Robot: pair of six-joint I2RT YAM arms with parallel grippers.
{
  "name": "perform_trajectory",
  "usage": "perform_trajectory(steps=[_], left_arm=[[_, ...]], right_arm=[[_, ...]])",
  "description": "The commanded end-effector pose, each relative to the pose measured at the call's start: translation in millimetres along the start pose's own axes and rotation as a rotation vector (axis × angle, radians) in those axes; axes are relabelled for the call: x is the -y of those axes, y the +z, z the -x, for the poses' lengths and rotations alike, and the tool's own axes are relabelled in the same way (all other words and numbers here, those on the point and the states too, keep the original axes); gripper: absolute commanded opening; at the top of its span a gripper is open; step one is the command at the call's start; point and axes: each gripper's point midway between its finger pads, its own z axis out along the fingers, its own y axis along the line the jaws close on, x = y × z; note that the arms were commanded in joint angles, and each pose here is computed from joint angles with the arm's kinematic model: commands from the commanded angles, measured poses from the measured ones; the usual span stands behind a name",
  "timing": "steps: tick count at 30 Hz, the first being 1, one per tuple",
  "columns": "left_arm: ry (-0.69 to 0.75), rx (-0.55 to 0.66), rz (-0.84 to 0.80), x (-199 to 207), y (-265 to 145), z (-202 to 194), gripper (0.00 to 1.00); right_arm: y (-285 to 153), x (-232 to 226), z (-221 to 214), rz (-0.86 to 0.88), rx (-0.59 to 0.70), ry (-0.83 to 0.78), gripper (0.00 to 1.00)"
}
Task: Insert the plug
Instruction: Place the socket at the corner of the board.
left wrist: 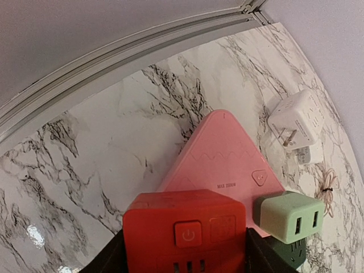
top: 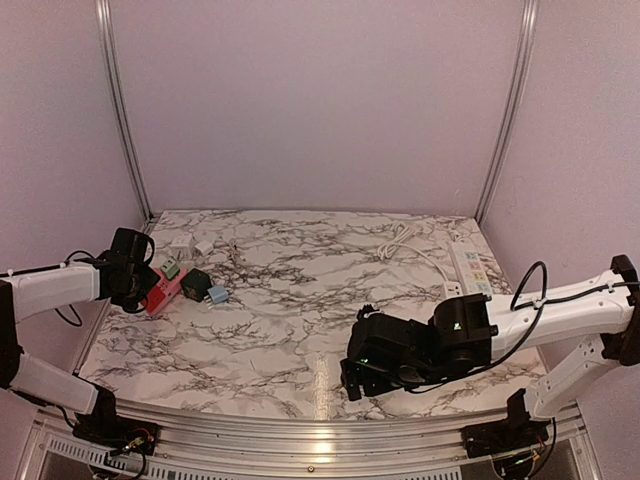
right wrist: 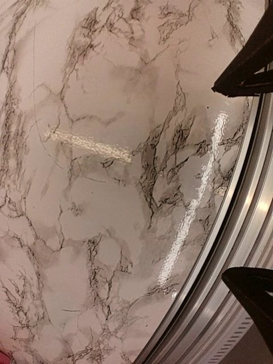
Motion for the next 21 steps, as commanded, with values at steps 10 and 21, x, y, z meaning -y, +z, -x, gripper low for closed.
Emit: perform_trajectory(steps=[10,21], left_arm=[[-0.014,0.075,0.003,-11.3,-27.0,17.2,0.39],[0.012,0.124,0.05,-16.7,-27.5,27.3,0.39]], right_arm=[[-2.9,-3.1,3.1,0.023,0.025,0.011,0.98],[-1.8,-5.0,2.5,0.027,0.019,0.008,0.98]])
